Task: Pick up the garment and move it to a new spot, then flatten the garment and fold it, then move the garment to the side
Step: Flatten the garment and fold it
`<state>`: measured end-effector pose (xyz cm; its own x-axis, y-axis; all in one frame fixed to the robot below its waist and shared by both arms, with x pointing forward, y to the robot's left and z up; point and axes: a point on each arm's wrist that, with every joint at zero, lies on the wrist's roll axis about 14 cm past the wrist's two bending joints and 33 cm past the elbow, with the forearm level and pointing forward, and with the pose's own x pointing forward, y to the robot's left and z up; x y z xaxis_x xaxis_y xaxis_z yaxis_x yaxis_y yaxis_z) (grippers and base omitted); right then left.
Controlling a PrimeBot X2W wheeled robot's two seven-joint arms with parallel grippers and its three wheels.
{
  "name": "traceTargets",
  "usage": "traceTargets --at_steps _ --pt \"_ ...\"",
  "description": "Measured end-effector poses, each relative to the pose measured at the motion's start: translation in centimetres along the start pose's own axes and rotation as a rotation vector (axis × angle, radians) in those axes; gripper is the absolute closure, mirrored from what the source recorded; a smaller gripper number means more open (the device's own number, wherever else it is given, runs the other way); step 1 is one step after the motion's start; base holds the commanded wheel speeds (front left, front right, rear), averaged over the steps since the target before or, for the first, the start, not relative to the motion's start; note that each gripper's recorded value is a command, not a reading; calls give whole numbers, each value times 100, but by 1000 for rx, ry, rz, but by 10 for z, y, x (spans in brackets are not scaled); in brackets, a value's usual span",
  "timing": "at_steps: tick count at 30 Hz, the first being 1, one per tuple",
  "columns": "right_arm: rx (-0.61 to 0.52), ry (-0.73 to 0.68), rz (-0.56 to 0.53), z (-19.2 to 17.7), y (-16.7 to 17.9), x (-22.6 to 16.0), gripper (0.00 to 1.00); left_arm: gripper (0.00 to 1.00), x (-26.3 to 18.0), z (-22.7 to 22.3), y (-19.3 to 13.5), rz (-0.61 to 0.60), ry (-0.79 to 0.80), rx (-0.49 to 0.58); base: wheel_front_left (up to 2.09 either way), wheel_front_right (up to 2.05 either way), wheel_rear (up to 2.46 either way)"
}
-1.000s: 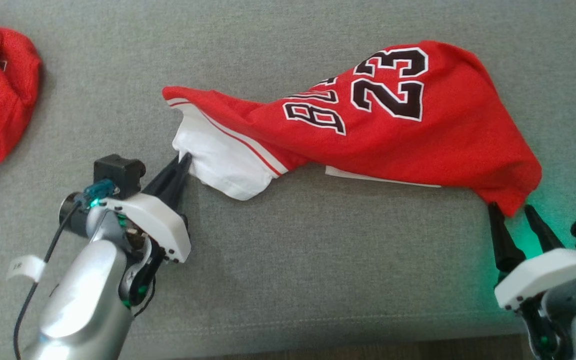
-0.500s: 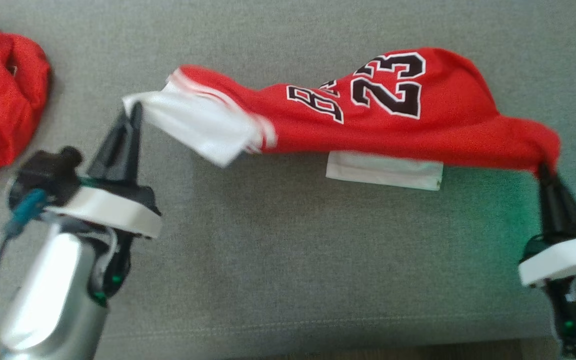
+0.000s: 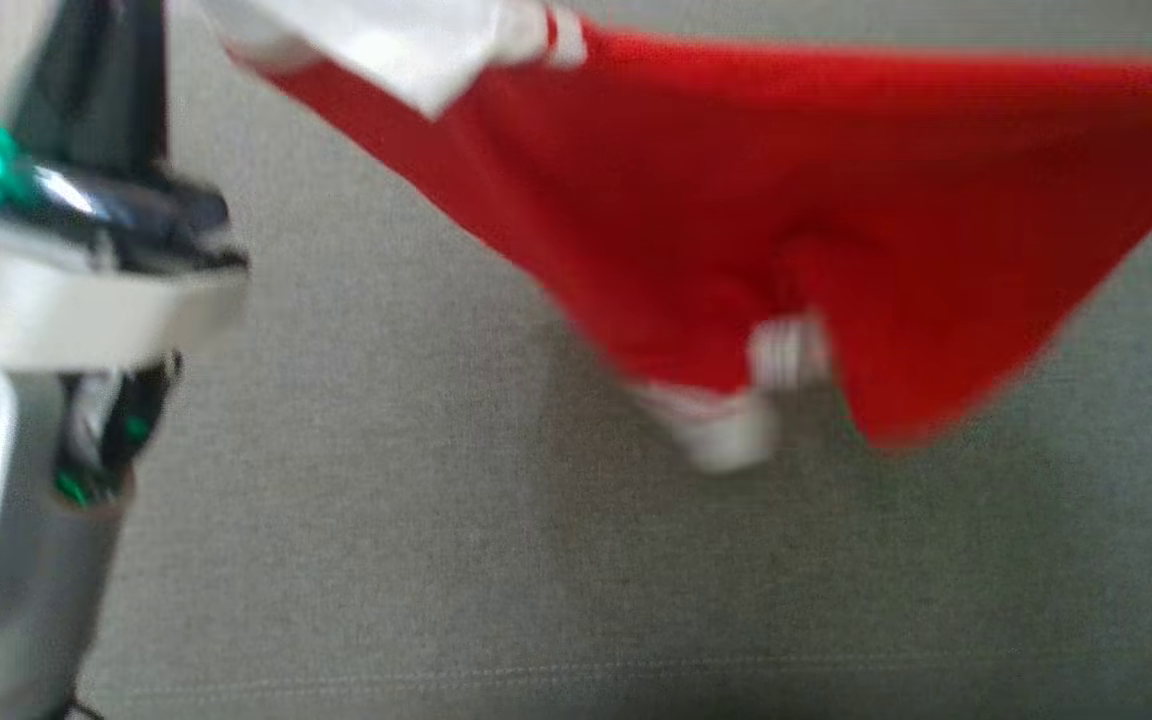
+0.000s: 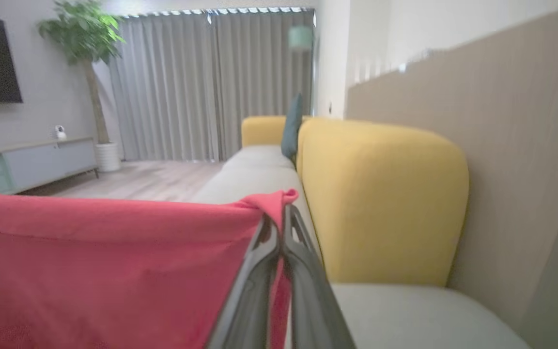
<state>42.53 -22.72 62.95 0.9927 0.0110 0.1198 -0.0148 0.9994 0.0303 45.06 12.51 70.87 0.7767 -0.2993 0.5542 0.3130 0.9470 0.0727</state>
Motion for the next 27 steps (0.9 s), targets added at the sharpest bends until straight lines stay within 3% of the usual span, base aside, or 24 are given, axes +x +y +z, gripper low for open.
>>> traceTargets --at_steps 6,12,19,27 --pt "-32 -185 42 78 3 4 100 100 31 82 -9 -58 -172 76 0 0 0" --pt "-8 -219 63 96 5 2 100 100 38 101 -11 -68 -183 102 0 0 0" --pt "49 -156 93 76 11 25 100 100 56 53 -6 -71 -53 55 0 0 0" --pt "95 -144 148 70 29 97 100 100 109 -7 13 -77 28 67 0 0 0"
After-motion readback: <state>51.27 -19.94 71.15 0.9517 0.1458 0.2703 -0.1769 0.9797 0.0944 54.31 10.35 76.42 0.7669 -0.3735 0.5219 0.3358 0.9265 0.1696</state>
